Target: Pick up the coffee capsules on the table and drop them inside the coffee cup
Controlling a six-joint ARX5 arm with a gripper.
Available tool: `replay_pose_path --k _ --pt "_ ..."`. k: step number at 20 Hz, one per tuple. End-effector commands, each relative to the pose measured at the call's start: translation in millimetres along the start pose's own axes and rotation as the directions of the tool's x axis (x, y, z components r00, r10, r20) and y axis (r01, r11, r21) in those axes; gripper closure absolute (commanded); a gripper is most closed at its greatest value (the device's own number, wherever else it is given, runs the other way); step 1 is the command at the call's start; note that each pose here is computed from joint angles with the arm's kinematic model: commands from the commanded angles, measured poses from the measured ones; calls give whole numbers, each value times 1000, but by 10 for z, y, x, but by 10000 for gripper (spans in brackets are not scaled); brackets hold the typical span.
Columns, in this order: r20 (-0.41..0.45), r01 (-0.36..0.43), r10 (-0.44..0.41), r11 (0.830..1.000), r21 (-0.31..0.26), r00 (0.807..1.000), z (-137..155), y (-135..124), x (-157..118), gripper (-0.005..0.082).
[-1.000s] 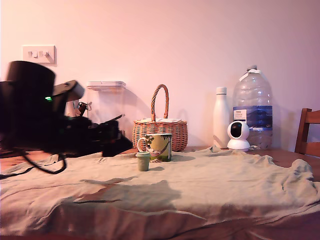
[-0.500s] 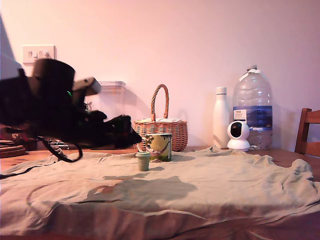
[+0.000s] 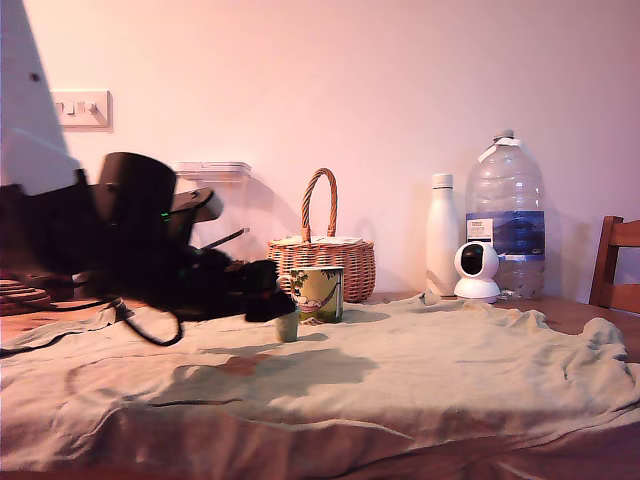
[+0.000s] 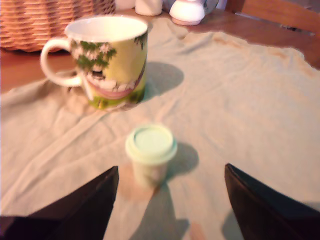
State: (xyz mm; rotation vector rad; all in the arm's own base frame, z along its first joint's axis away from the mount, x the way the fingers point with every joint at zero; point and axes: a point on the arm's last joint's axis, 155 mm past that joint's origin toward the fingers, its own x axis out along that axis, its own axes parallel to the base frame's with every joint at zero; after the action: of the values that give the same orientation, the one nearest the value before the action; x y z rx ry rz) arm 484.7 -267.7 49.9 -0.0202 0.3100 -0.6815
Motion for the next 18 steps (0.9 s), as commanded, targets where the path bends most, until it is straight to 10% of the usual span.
replay_pose_path --k 1,18 --pt "-45 8 -8 1000 -3 999 -211 -14 75 153" --pt "-124 24 -27 999 -31 992 -313 53 389 154"
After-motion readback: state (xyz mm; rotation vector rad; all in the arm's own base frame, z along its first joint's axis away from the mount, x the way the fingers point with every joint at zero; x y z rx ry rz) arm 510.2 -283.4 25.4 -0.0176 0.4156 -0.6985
